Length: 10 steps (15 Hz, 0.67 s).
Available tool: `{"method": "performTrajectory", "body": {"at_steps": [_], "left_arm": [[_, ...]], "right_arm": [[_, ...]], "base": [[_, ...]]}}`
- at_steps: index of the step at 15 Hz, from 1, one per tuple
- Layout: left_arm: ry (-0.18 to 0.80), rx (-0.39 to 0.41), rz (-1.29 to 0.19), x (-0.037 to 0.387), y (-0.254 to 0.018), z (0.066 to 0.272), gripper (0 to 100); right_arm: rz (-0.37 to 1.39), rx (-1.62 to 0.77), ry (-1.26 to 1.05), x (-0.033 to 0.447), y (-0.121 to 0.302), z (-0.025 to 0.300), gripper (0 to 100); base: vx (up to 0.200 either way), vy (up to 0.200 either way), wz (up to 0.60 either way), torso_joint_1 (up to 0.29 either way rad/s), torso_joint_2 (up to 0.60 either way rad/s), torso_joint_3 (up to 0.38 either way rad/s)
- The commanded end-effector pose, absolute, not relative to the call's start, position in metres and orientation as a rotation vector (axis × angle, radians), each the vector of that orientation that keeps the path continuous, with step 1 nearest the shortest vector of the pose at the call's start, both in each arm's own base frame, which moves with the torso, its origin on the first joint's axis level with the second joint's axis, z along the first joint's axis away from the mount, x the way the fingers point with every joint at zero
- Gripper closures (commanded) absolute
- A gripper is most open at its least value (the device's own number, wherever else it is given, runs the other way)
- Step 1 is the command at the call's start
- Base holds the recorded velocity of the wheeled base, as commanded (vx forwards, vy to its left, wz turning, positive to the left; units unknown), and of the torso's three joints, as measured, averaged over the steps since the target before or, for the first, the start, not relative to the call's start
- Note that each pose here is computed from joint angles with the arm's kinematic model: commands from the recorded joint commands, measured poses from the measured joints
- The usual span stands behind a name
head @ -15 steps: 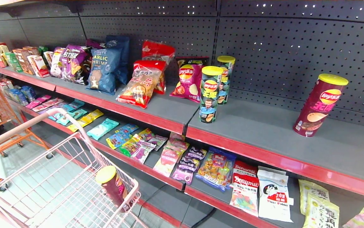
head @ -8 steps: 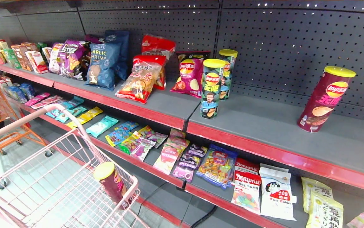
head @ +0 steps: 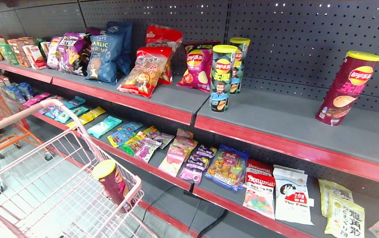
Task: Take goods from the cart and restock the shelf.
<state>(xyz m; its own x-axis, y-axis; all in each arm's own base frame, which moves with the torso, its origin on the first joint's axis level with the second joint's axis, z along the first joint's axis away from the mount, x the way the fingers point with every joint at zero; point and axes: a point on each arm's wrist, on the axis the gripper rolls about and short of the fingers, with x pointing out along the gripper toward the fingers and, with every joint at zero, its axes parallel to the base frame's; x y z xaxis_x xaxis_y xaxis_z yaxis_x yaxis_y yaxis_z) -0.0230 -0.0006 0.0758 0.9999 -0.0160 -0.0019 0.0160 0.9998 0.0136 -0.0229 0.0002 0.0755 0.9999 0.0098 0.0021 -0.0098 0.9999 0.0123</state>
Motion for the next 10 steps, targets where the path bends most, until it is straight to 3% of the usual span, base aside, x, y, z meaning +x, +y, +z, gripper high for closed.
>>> {"method": "performTrajectory", "body": {"at_steps": [1,7,8,9,10], "left_arm": [[0.001,0.014,-0.015,-0.023,-0.001,0.076,0],[-0.002,0.015,-0.023,-0.023,-0.001,0.076,0],[-0.043,0.013,-0.032,-0.026,-0.001,0.096,0],[-0.032,-0.034,-0.011,-0.011,0.000,0.173,0],[-0.042,-0.171,0.003,0.012,0.000,0.230,0]], "right_arm": [[0.011,0.012,-0.001,-0.023,0.000,0.076,0],[0.011,0.012,-0.001,-0.023,0.000,0.076,0],[0.011,0.011,-0.001,-0.023,0.000,0.076,0],[0.011,0.011,-0.001,-0.023,0.000,0.076,0],[0.012,0.009,-0.001,-0.023,0.000,0.076,0]], "base": [[0.000,0.000,0.00,-0.207,0.52,0.325],[0.000,0.000,0.00,-0.194,0.54,0.349],[0.000,0.000,0.00,-0.173,0.52,0.354],[0.000,0.000,0.00,-0.173,0.52,0.349],[0.000,0.000,0.00,-0.110,0.37,0.261]]}}
